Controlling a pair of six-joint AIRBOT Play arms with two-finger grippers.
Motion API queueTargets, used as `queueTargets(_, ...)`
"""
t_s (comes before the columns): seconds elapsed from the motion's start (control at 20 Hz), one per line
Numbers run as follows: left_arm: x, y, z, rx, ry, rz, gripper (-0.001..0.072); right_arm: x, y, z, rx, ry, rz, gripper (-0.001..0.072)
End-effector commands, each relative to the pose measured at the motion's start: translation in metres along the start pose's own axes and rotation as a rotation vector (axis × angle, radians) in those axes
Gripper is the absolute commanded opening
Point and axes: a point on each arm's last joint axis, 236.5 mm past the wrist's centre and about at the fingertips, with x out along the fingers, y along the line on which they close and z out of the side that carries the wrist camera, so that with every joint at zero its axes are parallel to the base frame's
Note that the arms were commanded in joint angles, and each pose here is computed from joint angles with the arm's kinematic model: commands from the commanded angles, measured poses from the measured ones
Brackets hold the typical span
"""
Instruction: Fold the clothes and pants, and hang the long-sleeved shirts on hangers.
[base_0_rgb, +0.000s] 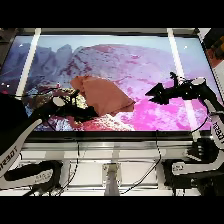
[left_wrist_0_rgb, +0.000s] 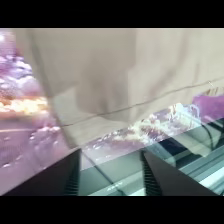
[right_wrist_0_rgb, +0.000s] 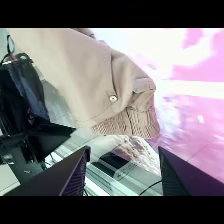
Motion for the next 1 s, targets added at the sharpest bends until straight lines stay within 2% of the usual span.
queueTargets(0.0,-0.014,0.014,0.004,-0.053,0.01,-0.012,0.037,0.0,-0.004,-0.001,-0.005,0.006,-0.017,0.0491)
queueTargets(0.25,-0.015,0.018,0.003,-0.08,0.028,-0.017,0.0383,0.0,-0.004,-0.001,-0.005,0.005,-0.017,0.049)
queueTargets(0.35,-0.007,0.02,-0.002,-0.087,0.051,-0.013,0.0513,0.0,-0.004,-0.001,-0.005,0.005,-0.017,0.049)
queueTargets(0.65,0.004,0.011,0.017,-0.173,-0.004,-0.085,0.0498,0.0,-0.003,-0.001,-0.004,0.002,-0.015,0.0491)
queueTargets(0.8,0.005,0.015,0.024,-0.179,-0.033,-0.077,0.0459,0.0,-0.003,0.0,-0.005,0.0,-0.015,0.049)
queueTargets(0.95,0.011,0.017,0.023,-0.205,-0.02,-0.083,0.0459,0.0,-0.004,0.003,-0.005,-0.014,-0.019,0.049)
